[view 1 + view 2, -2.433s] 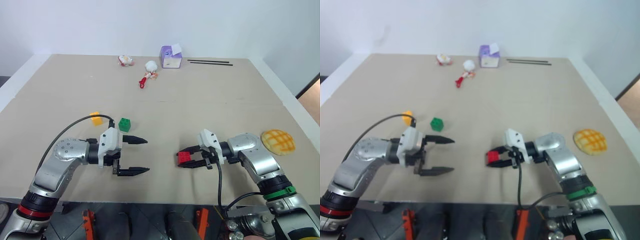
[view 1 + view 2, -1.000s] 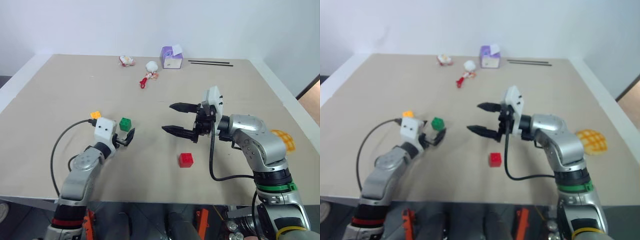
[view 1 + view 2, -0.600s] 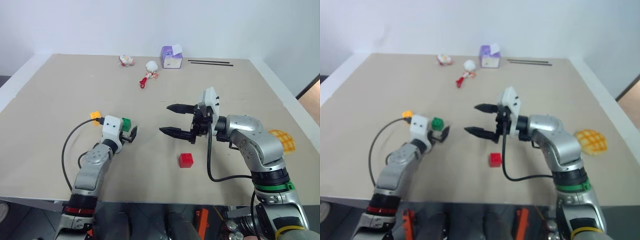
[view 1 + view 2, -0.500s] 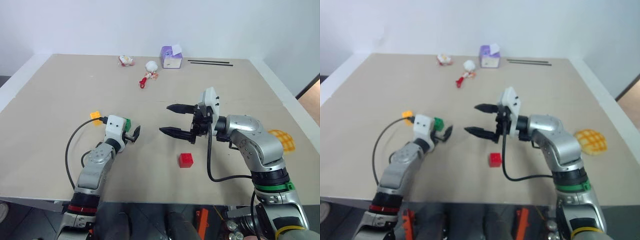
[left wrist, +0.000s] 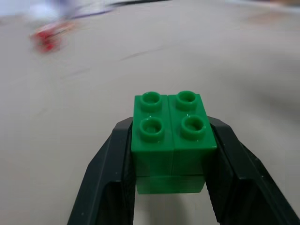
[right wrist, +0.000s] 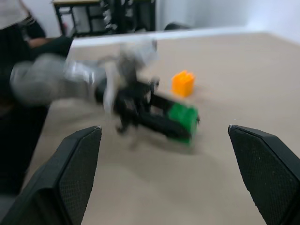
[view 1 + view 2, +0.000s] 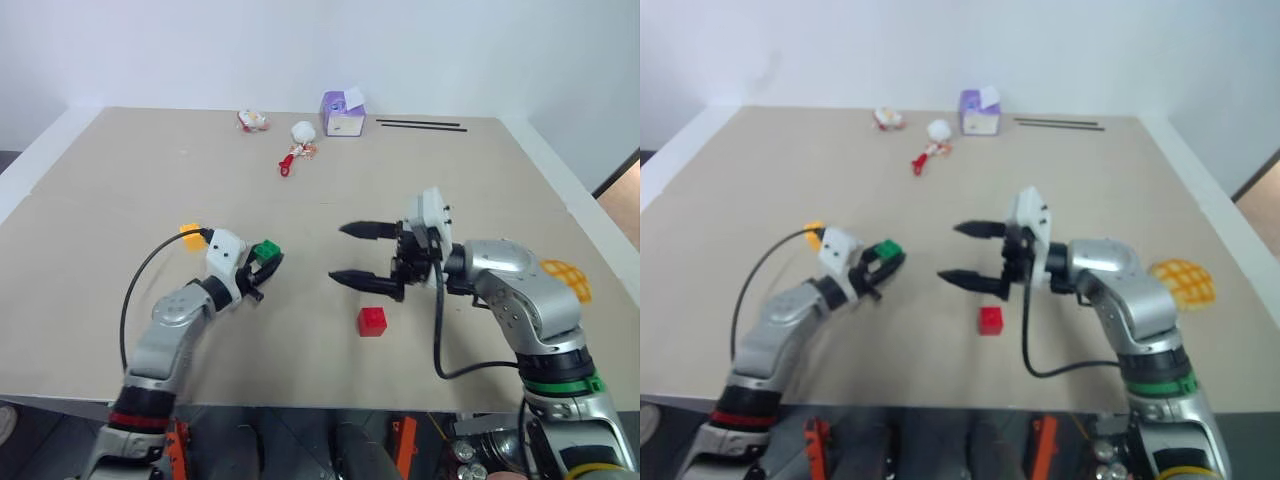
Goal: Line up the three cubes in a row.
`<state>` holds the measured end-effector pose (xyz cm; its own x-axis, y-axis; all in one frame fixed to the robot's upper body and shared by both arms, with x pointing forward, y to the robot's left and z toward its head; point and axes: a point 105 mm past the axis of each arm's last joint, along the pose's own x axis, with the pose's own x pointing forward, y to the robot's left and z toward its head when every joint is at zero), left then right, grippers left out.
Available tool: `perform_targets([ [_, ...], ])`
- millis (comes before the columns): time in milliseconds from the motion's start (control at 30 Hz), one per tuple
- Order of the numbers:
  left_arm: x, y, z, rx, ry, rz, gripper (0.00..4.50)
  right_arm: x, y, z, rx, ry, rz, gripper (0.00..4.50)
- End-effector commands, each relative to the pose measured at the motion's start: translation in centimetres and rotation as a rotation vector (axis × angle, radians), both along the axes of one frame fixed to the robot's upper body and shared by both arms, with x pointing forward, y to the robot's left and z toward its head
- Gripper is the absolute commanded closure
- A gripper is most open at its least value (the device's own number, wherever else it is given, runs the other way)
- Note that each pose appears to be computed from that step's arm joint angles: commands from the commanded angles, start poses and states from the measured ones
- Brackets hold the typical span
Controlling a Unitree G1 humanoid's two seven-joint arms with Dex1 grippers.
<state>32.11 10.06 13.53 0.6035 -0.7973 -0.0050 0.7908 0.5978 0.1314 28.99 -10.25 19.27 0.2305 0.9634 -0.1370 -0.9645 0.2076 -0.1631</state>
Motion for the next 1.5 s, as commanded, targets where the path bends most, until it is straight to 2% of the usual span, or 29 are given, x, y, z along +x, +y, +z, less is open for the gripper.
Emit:
perform_targets([
  [33,-3.4,-1.2,0.6,0.068,-0.037,-0.293,3.12,-1.2,-2.0,-1.0,-0.103,-0.022,0.048,0.0],
  [133,-4.4,-1.4,-0.1,0.15,-0.031,-0.442,3.12,-1.3,-3.4,-2.4,-0.169,-0.004,0.034,0.0],
  [300,-4.3,-2.3,-0.7,0.2,-0.039,-0.564,3.12,-1.9,-3.9,-2.5,-0.185,-0.006,0.023,0.0],
  [800,-3.5,-4.2,-3.8,0.257,-0.022,-0.604,3.12,-2.8,-3.2,-1.3,-0.164,-0.036,0.005,0.0],
  [1167,-3.4,-4.4,-4.0,0.248,-0.009,-0.597,3.12,-2.6,-3.0,-1.1,-0.161,-0.04,0.011,0.0],
  [1200,-3.5,-4.4,-4.0,0.245,-0.008,-0.598,2.04,-2.6,-3.0,-1.0,-0.161,-0.041,0.01,0.0],
  [1267,-3.5,-4.4,-3.9,0.242,-0.008,-0.599,1.52,-2.5,-3.0,-1.0,-0.16,-0.043,0.008,0.0],
  [1300,-3.5,-4.4,-3.9,0.242,-0.009,-0.6,1.08,-2.5,-3.0,-1.0,-0.16,-0.044,0.007,0.0],
  [1400,-3.6,-4.4,-3.5,0.232,-0.018,-0.611,0.14,-2.4,-3.0,-1.0,-0.159,-0.042,0.007,0.0],
  [1500,-3.7,-4.4,-3.0,0.214,-0.027,-0.622,0.03,-2.4,-3.0,-1.0,-0.158,-0.04,0.007,0.0],
])
